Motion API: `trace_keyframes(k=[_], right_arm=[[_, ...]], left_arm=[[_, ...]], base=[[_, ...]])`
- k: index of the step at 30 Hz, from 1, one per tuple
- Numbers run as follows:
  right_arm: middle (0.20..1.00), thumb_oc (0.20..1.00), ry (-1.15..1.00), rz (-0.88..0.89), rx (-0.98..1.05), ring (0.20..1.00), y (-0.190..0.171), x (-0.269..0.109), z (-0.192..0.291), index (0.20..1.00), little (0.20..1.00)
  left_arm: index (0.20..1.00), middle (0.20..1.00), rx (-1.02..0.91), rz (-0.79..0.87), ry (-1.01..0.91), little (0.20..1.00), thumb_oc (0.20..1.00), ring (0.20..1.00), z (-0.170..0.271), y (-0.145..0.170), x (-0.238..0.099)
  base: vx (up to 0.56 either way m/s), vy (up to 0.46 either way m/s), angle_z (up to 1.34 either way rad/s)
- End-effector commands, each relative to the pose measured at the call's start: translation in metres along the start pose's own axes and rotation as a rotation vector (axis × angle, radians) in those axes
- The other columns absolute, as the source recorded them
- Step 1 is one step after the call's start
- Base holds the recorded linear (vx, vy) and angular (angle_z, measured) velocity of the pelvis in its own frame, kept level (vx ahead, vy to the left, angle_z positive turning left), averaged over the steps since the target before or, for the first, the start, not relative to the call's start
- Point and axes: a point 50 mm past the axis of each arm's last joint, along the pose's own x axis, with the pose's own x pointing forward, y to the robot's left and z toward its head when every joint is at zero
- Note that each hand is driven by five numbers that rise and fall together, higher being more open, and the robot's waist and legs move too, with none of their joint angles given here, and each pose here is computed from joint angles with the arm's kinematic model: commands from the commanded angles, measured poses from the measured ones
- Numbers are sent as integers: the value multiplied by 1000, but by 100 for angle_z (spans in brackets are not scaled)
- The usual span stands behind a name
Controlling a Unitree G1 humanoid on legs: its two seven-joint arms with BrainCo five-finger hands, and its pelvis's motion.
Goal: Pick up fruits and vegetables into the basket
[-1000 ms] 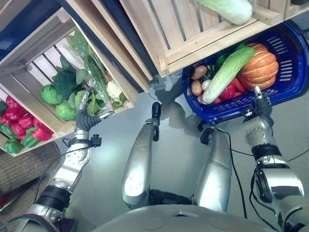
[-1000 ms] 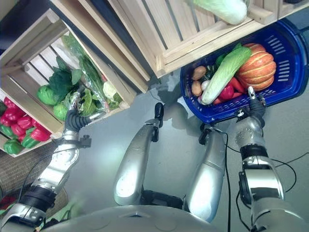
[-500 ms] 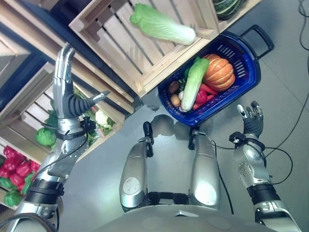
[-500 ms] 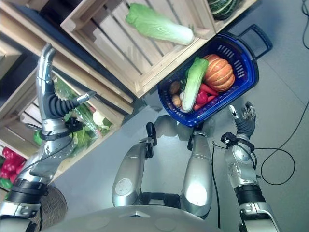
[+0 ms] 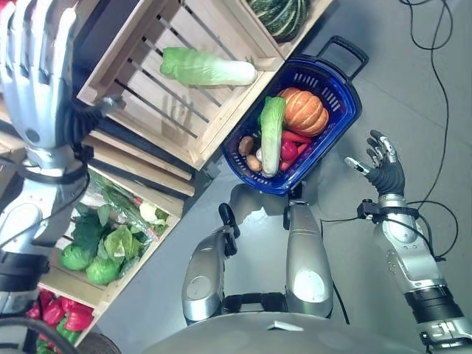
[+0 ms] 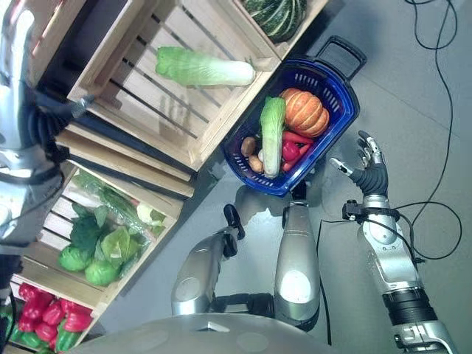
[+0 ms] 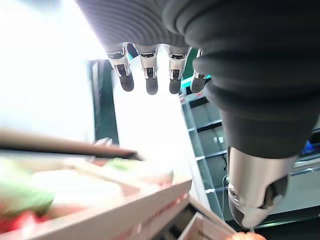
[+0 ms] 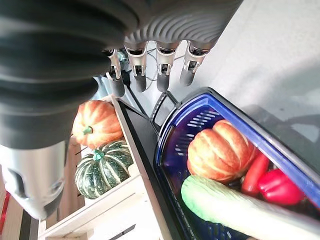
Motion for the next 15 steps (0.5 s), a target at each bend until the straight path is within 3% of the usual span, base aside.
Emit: trace_keyframes(k=[1,9,15], right_arm=[[1000,1000,-43,80,-46,1000,4,-6,11,1000,1000],[1000,1000,-86,151,-56,1000,15,4,25,1000,1000],[1000,1000,-91,161,-44,1000,22,7,27,1000,1000]], left_arm=[[1000,1000,87,-121,61,1000,1000,1000,-12,-17,-7],[1000,1000,63,-260,224,1000,1000,1000,-23,-61,11],[1000,1000,-88,-430,476,1000,1000,1000,-25,-98,-2]], base=[[27,91,-9],[-12,51,-29],[-32,17,-23]])
